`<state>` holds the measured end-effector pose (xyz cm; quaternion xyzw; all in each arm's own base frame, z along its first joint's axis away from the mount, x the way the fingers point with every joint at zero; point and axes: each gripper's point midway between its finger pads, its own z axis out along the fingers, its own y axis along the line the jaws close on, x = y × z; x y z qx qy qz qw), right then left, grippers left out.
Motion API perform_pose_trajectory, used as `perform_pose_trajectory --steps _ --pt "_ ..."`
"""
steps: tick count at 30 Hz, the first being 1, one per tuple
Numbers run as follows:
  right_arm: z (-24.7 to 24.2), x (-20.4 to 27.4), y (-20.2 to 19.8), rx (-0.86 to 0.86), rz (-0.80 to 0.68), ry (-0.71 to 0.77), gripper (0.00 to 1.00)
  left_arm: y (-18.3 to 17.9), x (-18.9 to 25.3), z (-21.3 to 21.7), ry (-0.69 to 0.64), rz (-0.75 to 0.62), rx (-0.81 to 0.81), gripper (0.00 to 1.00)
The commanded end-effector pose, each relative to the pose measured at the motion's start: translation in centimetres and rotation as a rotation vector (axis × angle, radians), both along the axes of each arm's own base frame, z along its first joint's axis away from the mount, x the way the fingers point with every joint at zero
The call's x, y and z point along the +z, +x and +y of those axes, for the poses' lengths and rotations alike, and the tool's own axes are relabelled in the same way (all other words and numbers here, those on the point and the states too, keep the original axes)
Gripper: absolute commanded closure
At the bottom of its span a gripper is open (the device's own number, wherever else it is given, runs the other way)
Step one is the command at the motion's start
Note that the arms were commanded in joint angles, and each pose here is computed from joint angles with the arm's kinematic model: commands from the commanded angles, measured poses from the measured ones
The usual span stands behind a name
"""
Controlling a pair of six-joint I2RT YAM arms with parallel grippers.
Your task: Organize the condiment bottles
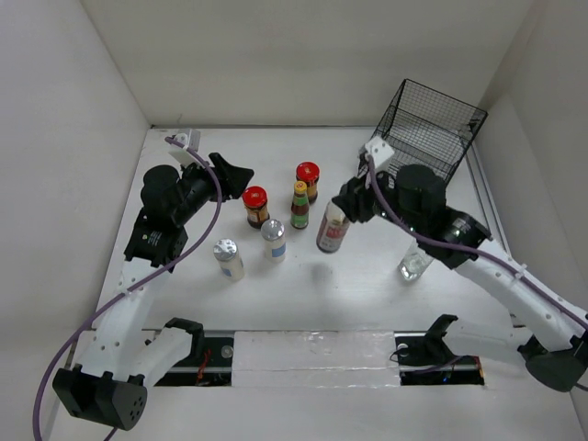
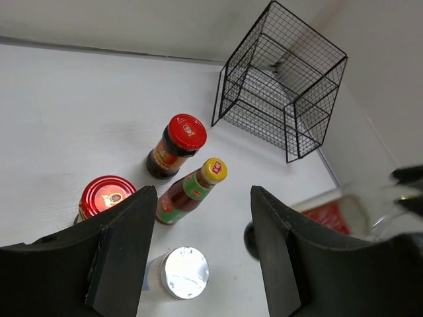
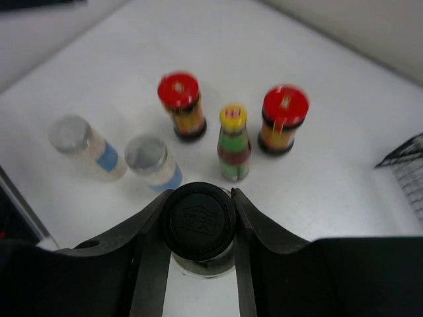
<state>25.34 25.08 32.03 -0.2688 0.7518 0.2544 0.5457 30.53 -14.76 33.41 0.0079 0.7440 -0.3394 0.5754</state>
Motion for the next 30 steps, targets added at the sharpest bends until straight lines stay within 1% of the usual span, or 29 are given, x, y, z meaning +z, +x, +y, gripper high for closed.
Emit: perform_pose_trajectory --steps 1,2,3,4,6,8,9,10,11,12,16,17,18,19,20,24,26,29,30 --pt "-1.6 20.7 0.4 -0.070 -0.454 0.351 0.89 -0.1 1.7 -0.2 -0.022 -0.064 -0.021 0.45" --pt "-1.3 21.5 1.0 -0.071 -0.494 0.328 0.89 -0.4 2.0 -0.2 -0.024 -0.075 -0.021 0.45" --pt "-2.5 22.9 2.0 -0.126 -0.534 0.332 0.89 -0.4 1.6 -0.2 -0.022 -0.066 -0.021 0.45" --pt "-3.4 25.3 2.1 -0.148 -0.583 0.355 0.89 -0.4 1.5 -0.2 -0.022 -0.066 -0.021 0.45" --pt "-3.7 26.6 3.8 -0.172 -0.627 0.343 0.89 -0.4 1.5 -0.2 -0.022 -0.066 -0.021 0.45" --pt "-6.1 28.6 6.7 -0.261 -0.674 0.333 0.90 -0.4 1.5 -0.2 -0.022 -0.066 -0.021 0.45" --pt "-5.9 29.2 7.0 -0.262 -0.681 0.339 0.90 -0.4 1.5 -0.2 -0.022 -0.066 -0.021 0.45" --pt "-7.2 29.9 8.3 -0.301 -0.704 0.332 0.90 -0.4 1.5 -0.2 -0.022 -0.066 -0.021 0.45" --pt "-8.1 31.9 8.3 -0.323 -0.743 0.350 0.90 -0.4 1.5 -0.2 -0.022 -0.066 -0.021 0.45" --pt "-8.6 31.1 11.1 -0.363 -0.730 0.320 0.90 -0.4 1.5 -0.2 -0.022 -0.066 -0.021 0.45" --pt "-10.0 32.5 15.6 -0.425 -0.762 0.301 0.91 -0.4 1.5 -0.2 -0.022 -0.066 -0.021 0.45" --pt "-11.2 32.5 16.8 -0.458 -0.766 0.287 0.91 -0.1 1.3 -0.2 -0.020 -0.057 -0.021 0.45" --pt "-12.0 34.1 16.8 -0.474 -0.797 0.298 0.91 -0.1 1.3 -0.2 -0.020 -0.057 -0.021 0.45" --pt "-11.9 32.6 19.5 -0.490 -0.770 0.273 0.91 0.0 1.3 -0.1 -0.019 -0.057 -0.012 0.45" --pt "-13.1 32.2 20.7 -0.520 -0.761 0.253 0.91 0.0 1.3 -0.1 -0.019 -0.057 -0.012 0.45" --pt "-15.9 31.5 24.1 -0.580 -0.765 0.220 0.91 0.2 1.0 -0.2 -0.017 -0.048 -0.011 0.45" --pt "-17.0 30.7 25.3 -0.605 -0.755 0.203 0.91 0.4 0.7 -0.2 -0.015 -0.039 -0.011 0.45" --pt "-19.1 31.0 26.0 -0.644 -0.783 0.199 0.91 0.6 0.4 -0.3 -0.013 -0.030 -0.011 0.45" --pt "-19.3 30.2 27.0 -0.642 -0.777 0.191 0.91 0.8 0.1 -0.3 -0.011 -0.020 -0.011 0.45"
